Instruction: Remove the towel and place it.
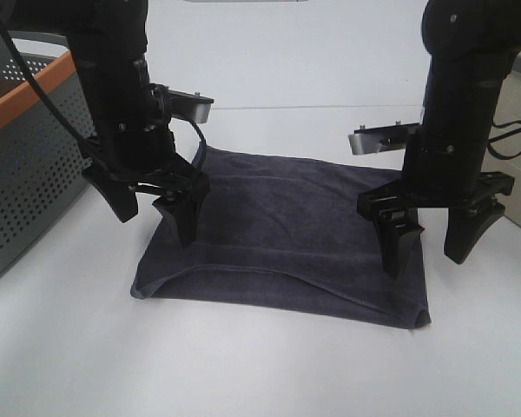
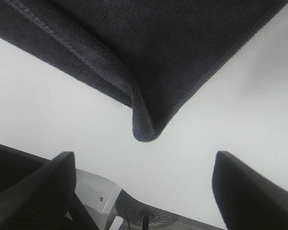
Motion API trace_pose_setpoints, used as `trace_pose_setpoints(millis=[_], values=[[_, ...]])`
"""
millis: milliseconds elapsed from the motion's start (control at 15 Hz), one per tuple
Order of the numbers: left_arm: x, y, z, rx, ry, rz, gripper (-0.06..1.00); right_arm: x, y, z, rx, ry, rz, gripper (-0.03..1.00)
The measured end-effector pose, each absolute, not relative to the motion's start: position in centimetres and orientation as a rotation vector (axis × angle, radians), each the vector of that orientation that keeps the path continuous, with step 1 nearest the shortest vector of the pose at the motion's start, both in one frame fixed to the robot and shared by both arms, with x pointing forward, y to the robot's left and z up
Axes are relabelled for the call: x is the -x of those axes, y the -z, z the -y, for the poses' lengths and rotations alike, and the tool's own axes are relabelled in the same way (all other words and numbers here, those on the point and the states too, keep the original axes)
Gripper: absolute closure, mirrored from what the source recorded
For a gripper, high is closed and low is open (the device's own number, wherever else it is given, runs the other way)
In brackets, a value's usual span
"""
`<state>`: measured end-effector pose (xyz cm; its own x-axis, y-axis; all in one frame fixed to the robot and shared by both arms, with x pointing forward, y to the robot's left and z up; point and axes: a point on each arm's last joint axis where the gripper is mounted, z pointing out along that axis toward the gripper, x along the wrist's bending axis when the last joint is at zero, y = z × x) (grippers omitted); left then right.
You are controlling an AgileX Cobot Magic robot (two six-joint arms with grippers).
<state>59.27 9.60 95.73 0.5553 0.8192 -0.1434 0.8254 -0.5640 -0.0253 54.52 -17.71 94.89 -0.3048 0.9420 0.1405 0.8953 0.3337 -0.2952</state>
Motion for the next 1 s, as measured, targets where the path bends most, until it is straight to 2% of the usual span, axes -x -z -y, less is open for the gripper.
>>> trace_pose_setpoints(millis=[200,267,333,600,733,1000], values=[[-58.7,-98.2,-9.4,-2.652,0.220,-1.428,0.11,-54.2,-98.9,17.8,1.696,-0.083,2.384,0.27],[-58.3,-100.4,-9.6,-2.607,0.184,-1.413,0.11,-54.2,-101.0,17.8,1.719,0.000,2.419,0.27],[-58.0,-102.6,-9.8,-2.550,0.126,-1.429,0.11,-53.9,-105.5,17.9,1.760,0.195,2.493,0.27],[-57.9,-110.0,-12.2,-2.381,-0.190,-1.486,0.11,-52.2,-113.0,18.9,1.902,0.500,2.561,0.27],[-58.0,-113.3,-16.1,-2.251,-0.311,-1.566,0.11,-51.6,-115.1,20.8,2.051,0.569,2.521,0.27],[-58.4,-116.3,-26.6,-1.987,-0.482,-1.836,0.11,-51.7,-116.6,28.8,2.441,0.608,2.259,0.27]])
